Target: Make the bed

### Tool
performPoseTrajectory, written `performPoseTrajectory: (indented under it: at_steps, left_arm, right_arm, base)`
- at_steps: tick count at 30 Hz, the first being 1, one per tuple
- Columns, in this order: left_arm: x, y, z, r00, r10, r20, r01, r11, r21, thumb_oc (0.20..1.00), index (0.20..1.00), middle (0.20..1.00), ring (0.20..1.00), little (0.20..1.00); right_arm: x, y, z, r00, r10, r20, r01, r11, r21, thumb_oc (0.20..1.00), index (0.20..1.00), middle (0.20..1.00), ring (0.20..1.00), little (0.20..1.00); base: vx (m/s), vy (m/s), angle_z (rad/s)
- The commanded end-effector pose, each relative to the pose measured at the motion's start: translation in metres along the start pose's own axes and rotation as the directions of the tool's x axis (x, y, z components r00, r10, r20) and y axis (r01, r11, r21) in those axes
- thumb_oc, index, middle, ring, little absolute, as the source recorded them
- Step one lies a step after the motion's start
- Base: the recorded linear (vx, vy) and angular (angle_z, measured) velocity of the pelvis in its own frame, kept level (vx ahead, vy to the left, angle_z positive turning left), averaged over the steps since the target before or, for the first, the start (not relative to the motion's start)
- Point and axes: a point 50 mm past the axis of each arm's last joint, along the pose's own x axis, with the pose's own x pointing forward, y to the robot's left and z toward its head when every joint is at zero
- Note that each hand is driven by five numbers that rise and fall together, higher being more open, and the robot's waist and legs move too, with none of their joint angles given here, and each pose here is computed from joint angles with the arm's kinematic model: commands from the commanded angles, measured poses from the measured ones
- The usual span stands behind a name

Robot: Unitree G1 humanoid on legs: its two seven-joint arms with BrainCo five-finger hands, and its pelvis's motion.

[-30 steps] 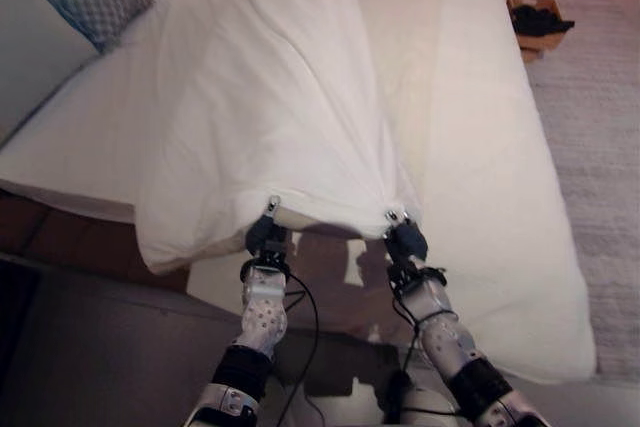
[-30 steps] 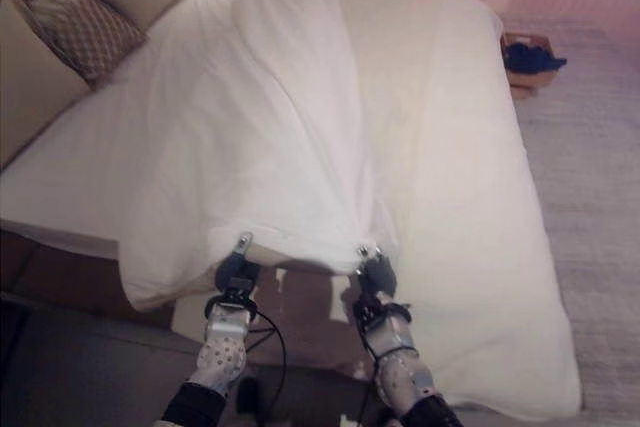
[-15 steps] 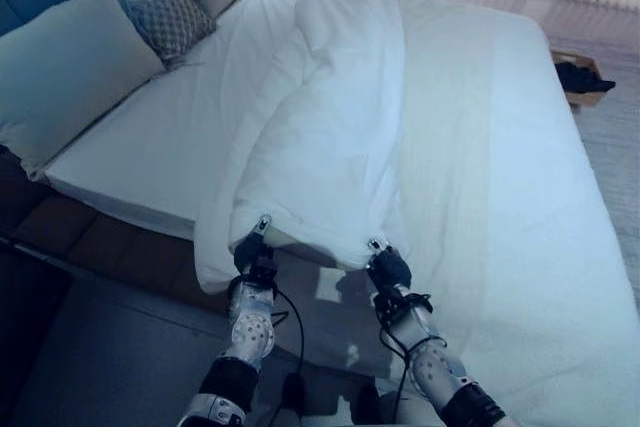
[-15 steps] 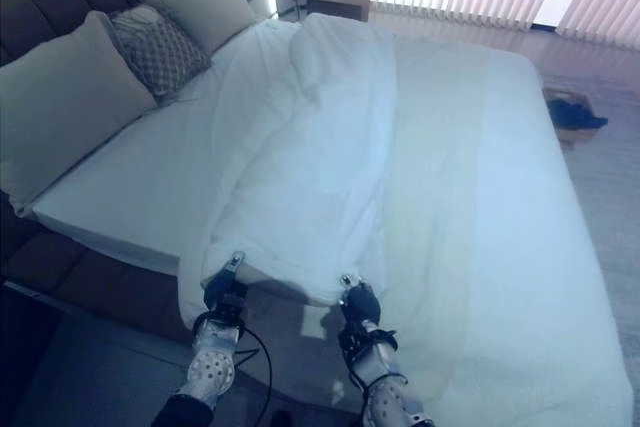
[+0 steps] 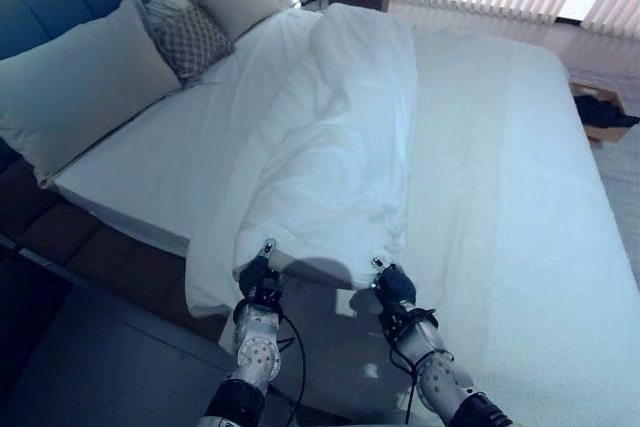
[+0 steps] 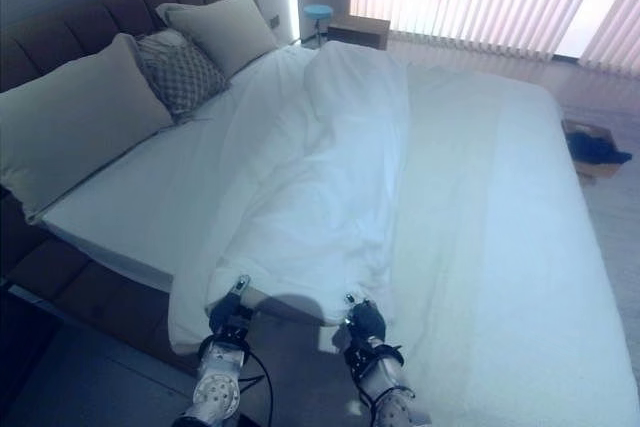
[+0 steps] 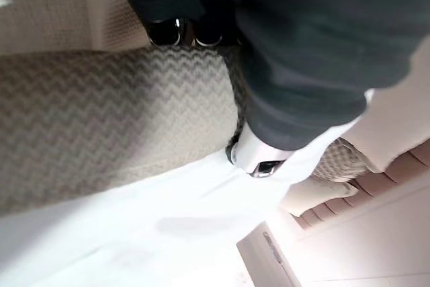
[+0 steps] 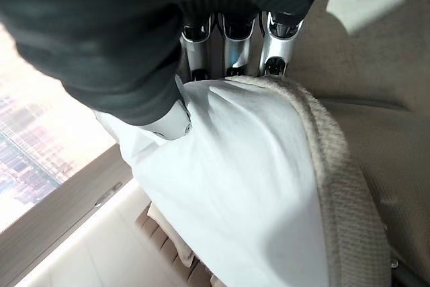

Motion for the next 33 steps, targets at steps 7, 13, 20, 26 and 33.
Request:
performPoseTrajectory:
  at_steps: [7, 13, 20, 26, 33]
  left_arm:
    - [0.009, -0.055, 0.125, 0.853, -0.219, 0.474, 0.173, 0.975, 0.141, 0.2, 0.2, 0.2, 0.2, 0.2]
    - [-0.006, -0.085, 0.156, 0.736, -0.332, 0.59, 0.27, 0.943, 0.193, 0.2, 0.2, 0.2, 0.2, 0.2]
    - [-0.065, -0.131, 0.181, 0.436, -0.59, 0.68, 0.51, 0.784, 0.354, 0.2, 0.2, 0.2, 0.2, 0.2]
    - [-0.051, -0.087, 0.169, 0.588, -0.398, 0.704, 0.354, 0.909, 0.219, 0.2, 0.2, 0.2, 0.2, 0.2]
    - [0.0, -0.004, 0.113, 0.866, -0.034, 0.5, -0.067, 0.981, 0.182, 0.2, 0.2, 0.2, 0.2, 0.2]
  right_arm:
    - [0.015, 0.058, 0.012, 0.978, 0.2, 0.063, -0.2, 0.98, -0.021, 0.2, 0.2, 0.2, 0.2, 0.2]
    - [0.011, 0.11, 0.027, 0.896, 0.431, 0.102, -0.43, 0.902, -0.037, 0.2, 0.2, 0.2, 0.2, 0.2]
    - [-0.031, 0.142, 0.093, 0.64, 0.679, 0.36, -0.679, 0.719, -0.149, 0.2, 0.2, 0.2, 0.2, 0.2]
    - [-0.018, 0.106, 0.043, 0.803, 0.574, 0.16, -0.562, 0.819, -0.12, 0.2, 0.2, 0.2, 0.2, 0.2]
    - [0.007, 0.038, -0.035, 0.959, 0.225, -0.174, -0.269, 0.914, -0.303, 0.2, 0.2, 0.2, 0.2, 0.2]
  base:
    - [0.08, 0.362, -0.37]
    - [0.05, 0.115, 0.11]
    - [0.04, -0.011, 0.34]
    - [0.0, 0.045, 0.22]
    - [0.06, 0.142, -0.03]
